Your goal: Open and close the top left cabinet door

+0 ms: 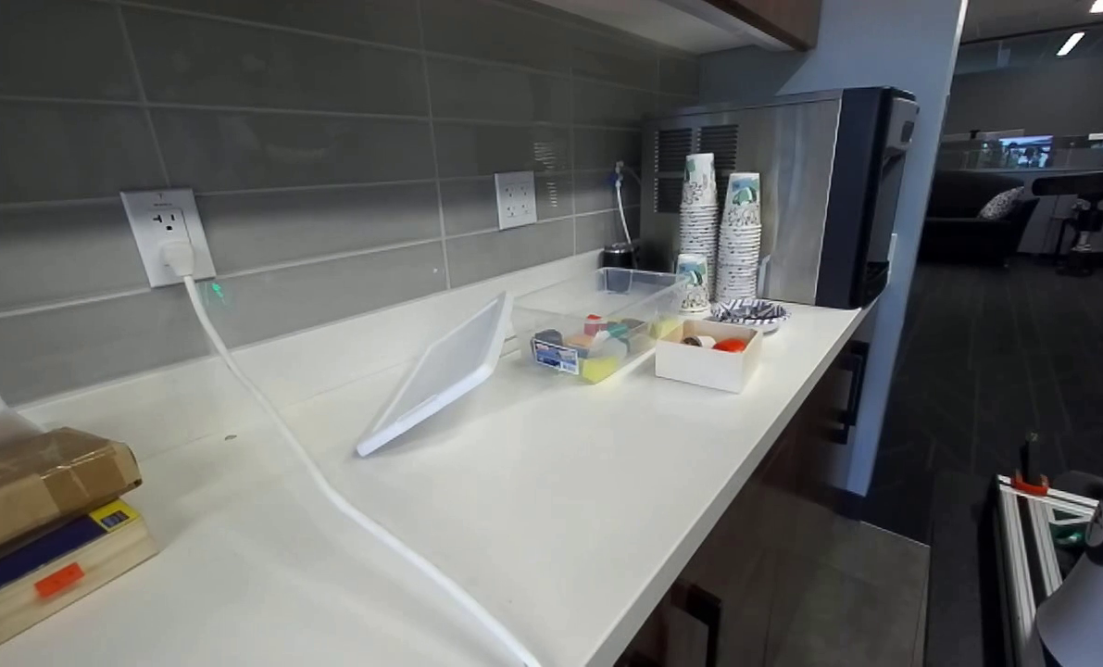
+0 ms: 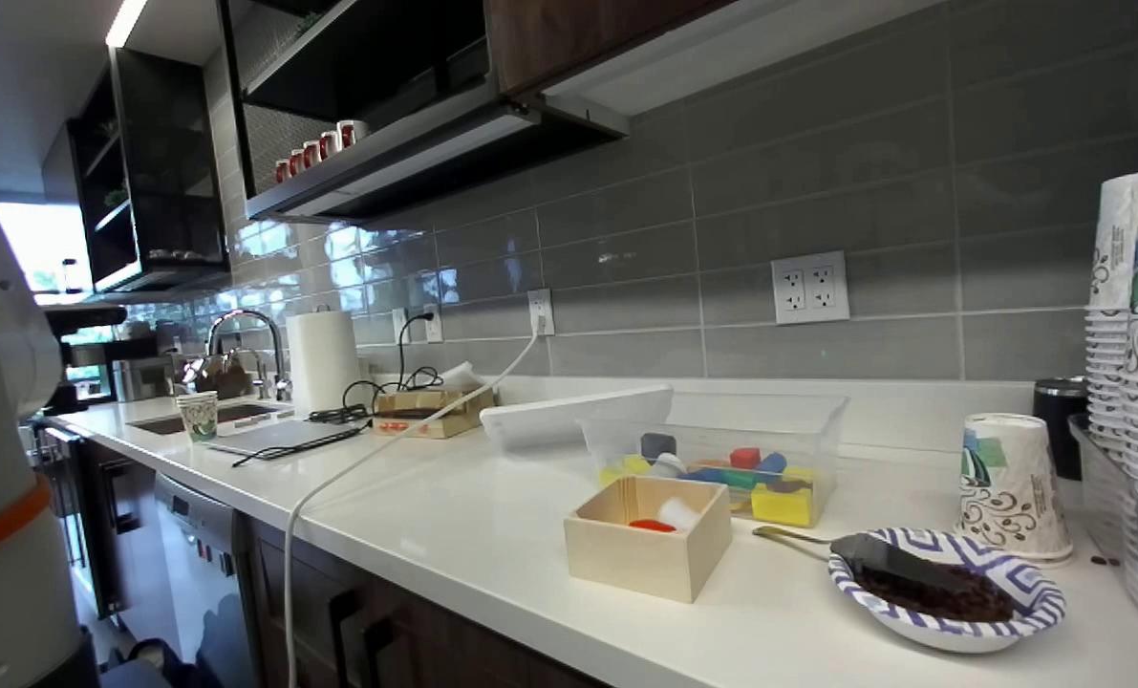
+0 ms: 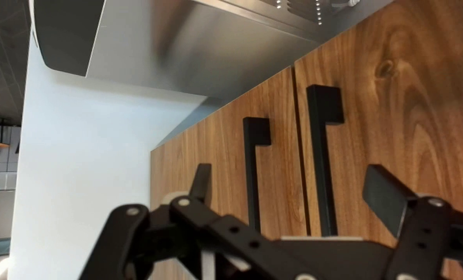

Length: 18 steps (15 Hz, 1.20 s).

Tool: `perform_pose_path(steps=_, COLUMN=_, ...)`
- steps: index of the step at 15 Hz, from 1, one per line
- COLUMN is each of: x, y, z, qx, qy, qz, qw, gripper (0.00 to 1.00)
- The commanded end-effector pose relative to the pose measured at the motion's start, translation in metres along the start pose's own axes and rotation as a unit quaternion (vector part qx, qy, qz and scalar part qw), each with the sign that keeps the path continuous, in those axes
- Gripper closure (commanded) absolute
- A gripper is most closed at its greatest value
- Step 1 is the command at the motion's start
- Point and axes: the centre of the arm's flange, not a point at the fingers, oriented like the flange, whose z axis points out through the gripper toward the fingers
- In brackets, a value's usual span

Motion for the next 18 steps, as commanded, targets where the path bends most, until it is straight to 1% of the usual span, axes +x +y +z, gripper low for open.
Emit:
perform_pose_path(steps=1, x=0.015, y=0.004, z=-0.020, qx=0.015, qy=-0.006, qz=0.011, qw=0.9998, gripper=0.00)
perform_pose_path(steps=5, x=0.006, y=0.025, z=-0.052, qx=0.024, qy=-0.031, qz=0.020, qw=0.9990, gripper=0.00)
perform_pose_path(steps=10, x=-0.017, y=0.045, z=-0.096, qx=0.028, qy=-0.073, qz=0.002, qw=0.9970, gripper=0.00)
perform_pose_path(steps=14, x=-0.038, y=0.046, z=-0.126, qx=0.043, qy=-0.099, qz=-0.028, qw=0.9938, gripper=0.00)
perform_pose_path(steps=18, x=-0.054, y=0.037, z=-0.148, qx=0.052, qy=-0.111, qz=-0.053, qw=0.9911, gripper=0.00)
